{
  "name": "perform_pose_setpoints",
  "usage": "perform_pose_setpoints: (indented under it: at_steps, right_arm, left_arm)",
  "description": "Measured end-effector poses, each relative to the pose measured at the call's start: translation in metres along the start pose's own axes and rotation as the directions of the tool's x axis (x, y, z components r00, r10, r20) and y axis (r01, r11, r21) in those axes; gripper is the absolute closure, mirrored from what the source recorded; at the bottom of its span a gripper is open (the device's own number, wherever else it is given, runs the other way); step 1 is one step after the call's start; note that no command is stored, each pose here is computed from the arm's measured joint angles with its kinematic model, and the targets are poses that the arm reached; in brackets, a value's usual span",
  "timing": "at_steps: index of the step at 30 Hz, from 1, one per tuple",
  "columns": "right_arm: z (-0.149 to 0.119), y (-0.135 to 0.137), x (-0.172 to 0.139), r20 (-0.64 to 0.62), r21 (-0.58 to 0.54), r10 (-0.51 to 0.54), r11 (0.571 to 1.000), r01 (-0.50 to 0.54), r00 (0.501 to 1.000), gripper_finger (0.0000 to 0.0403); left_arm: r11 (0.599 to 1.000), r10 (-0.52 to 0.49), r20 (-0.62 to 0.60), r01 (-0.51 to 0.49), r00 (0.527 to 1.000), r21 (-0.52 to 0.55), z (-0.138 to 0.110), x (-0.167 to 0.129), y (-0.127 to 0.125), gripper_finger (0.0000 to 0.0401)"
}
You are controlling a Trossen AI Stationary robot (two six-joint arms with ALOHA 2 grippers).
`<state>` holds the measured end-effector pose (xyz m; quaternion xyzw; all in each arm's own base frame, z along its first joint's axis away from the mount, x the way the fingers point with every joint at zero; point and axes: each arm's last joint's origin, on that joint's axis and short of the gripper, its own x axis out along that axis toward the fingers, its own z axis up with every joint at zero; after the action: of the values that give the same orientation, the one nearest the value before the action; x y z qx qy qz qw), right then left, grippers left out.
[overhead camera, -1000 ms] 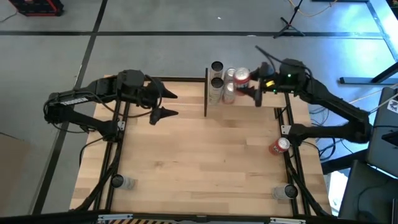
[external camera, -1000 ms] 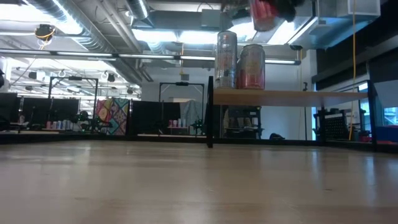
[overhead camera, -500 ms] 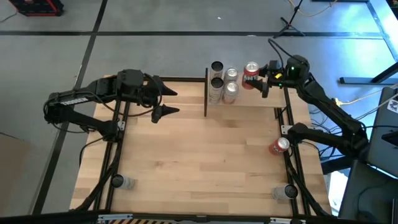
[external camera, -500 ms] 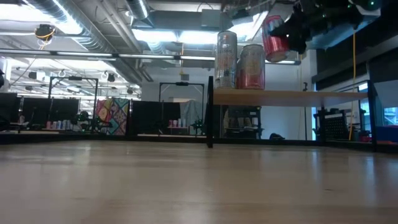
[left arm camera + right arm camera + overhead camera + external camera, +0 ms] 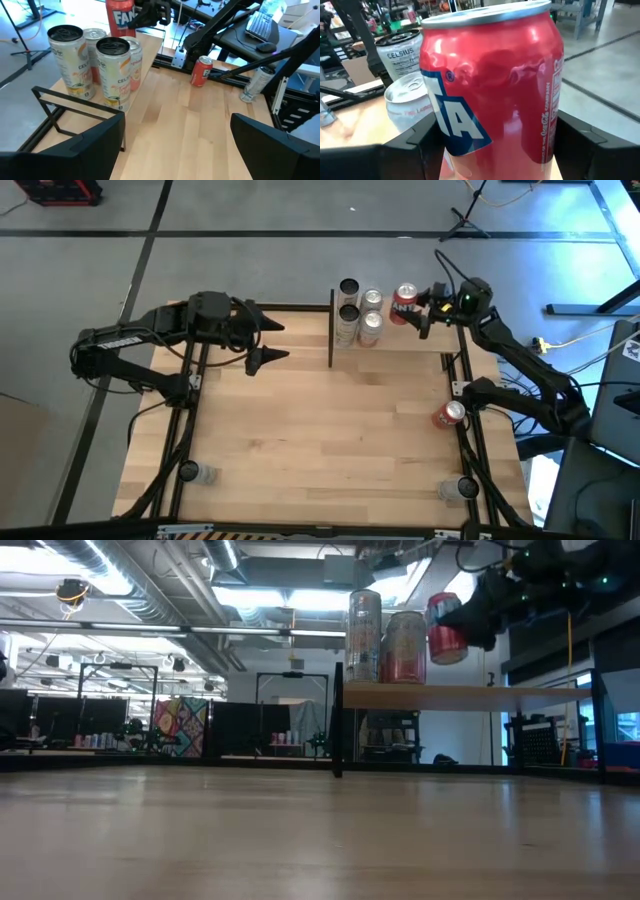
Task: Place canned beverage on shelf
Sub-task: Put the top orange soda can onto the shelf
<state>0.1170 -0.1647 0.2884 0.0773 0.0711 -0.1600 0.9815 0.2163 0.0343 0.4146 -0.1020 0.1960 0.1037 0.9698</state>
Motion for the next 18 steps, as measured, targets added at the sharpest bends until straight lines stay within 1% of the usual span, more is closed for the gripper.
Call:
perform_pose_setpoints:
  at_steps: [6,9,13,18]
  right_arm:
    - [-0.025,-0.007,0.009,0.017,0.024,-0.009,1.0,0.009,1.0,0.0135]
    - [-0.029,-0.011,0.012,0.032,0.01,-0.008,1.0,0.008,0.999,0.0135]
    - [-0.041,-0.017,0.019,0.002,0.035,-0.01,0.999,0.01,1.0,0.0135]
    - [-0.048,-0.023,0.026,-0.026,0.032,-0.015,0.999,0.015,1.0,0.0135]
  left_arm:
    - [1.0,0.031,0.006,-0.031,0.999,0.001,0.0,0.0,0.001,0.0051]
    - [0.999,0.032,0.006,-0.032,0.999,0.001,0.0,0.0,0.001,0.0051]
    - [0.998,0.056,0.01,-0.056,0.998,0.0,0.0,0.0,0.002,0.0051]
    - [0.997,0.074,0.014,-0.074,0.997,0.0,0.0,0.0,0.002,0.0051]
